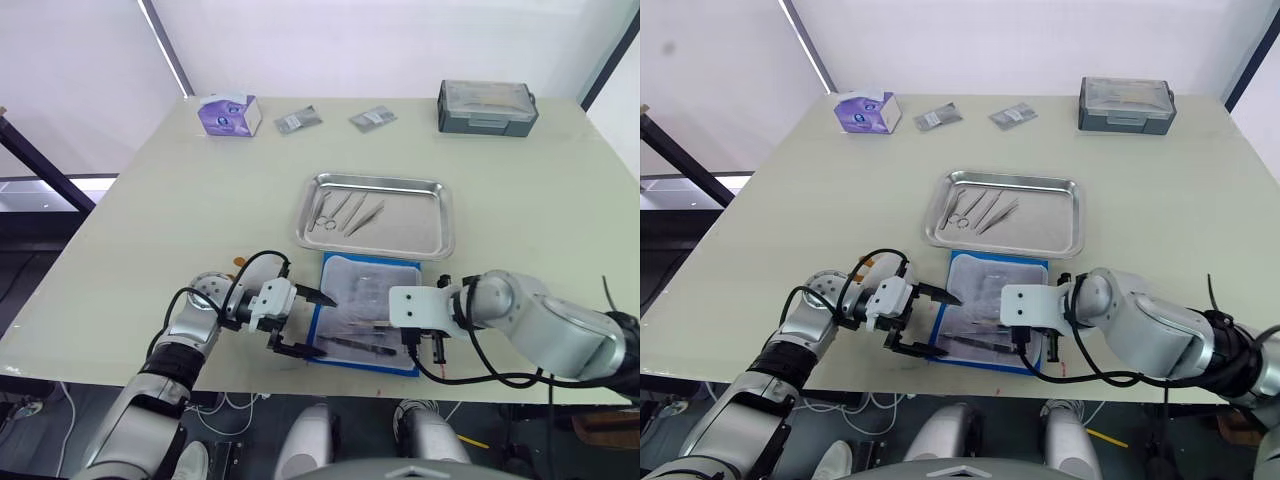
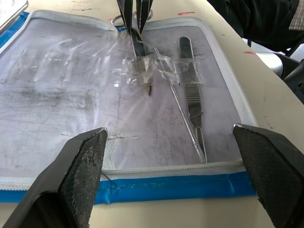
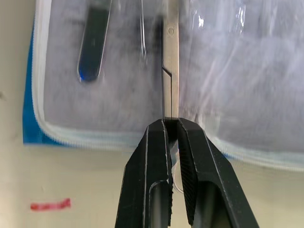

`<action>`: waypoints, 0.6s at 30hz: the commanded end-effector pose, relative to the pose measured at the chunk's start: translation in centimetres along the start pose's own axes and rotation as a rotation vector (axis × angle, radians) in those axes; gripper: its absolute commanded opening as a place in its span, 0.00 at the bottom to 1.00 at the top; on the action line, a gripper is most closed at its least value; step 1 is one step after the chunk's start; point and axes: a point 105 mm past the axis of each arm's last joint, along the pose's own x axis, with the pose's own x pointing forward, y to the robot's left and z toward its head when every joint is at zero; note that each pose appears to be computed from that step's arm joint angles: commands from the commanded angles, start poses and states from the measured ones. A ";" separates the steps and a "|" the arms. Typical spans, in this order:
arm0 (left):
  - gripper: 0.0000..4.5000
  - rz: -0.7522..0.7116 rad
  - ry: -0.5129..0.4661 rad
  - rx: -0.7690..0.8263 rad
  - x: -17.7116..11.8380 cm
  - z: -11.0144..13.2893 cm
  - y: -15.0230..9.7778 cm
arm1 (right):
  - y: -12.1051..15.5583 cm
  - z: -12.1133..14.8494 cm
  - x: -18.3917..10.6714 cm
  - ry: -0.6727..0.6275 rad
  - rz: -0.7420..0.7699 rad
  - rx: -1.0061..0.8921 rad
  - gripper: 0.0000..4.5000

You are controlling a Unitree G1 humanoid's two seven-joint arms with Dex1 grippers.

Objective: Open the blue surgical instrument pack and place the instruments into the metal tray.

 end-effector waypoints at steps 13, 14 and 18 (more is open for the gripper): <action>1.00 -0.077 0.129 -0.137 0.7 -3.9 -2.2 | -0.2 -5.8 -1.9 -0.083 -0.052 0.079 0.01; 1.00 -0.076 0.129 -0.137 0.7 -3.9 -2.1 | -0.3 -5.9 -2.0 -0.099 -0.053 0.087 0.01; 1.00 -0.078 0.130 -0.134 0.7 -3.9 -2.1 | -0.7 -8.1 -2.3 -0.119 -0.077 0.114 0.01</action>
